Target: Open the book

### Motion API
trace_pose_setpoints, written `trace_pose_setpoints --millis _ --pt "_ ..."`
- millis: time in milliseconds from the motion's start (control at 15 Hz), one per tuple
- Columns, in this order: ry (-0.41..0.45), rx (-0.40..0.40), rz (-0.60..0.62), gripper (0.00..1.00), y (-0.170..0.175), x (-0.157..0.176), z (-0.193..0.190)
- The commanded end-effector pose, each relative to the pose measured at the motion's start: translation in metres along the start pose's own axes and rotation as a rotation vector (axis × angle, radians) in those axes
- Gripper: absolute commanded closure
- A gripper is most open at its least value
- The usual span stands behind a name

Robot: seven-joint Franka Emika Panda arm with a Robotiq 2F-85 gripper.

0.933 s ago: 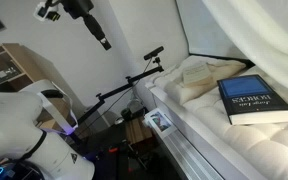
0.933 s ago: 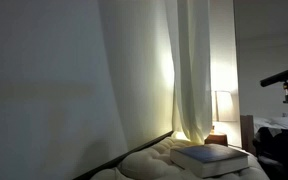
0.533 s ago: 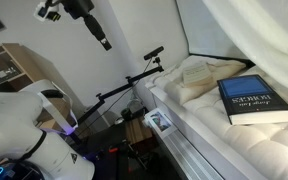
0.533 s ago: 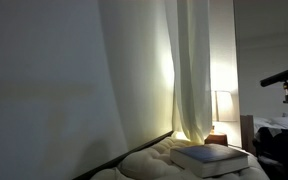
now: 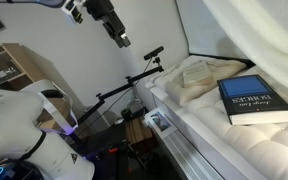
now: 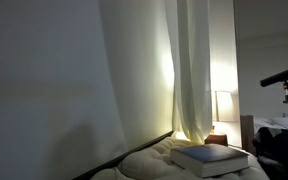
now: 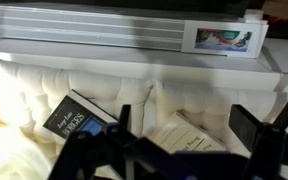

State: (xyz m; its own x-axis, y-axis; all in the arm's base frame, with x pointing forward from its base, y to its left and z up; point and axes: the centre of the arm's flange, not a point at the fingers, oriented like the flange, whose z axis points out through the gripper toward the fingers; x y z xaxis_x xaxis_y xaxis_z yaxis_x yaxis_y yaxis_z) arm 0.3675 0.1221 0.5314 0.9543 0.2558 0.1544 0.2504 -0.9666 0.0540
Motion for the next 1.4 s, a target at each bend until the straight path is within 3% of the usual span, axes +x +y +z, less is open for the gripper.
trace_pose_setpoints --millis 0,333,533,600,933,1133,1333 --pt "0.0 -0.151 -0.065 0.0 0.003 0.056 0.004" --pt "-0.076 -0.287 -0.168 0.0 0.012 0.1 0.026" --pt "-0.131 -0.261 -0.184 0.0 0.015 0.121 0.045" --pt "-0.084 -0.269 -0.176 0.0 0.015 0.097 0.045" --pt "-0.117 -0.266 -0.181 0.0 0.015 0.106 0.051" --pt "-0.138 -0.34 -0.177 0.0 0.025 0.119 0.066" --pt "-0.17 -0.477 -0.218 0.0 0.046 0.139 0.105"
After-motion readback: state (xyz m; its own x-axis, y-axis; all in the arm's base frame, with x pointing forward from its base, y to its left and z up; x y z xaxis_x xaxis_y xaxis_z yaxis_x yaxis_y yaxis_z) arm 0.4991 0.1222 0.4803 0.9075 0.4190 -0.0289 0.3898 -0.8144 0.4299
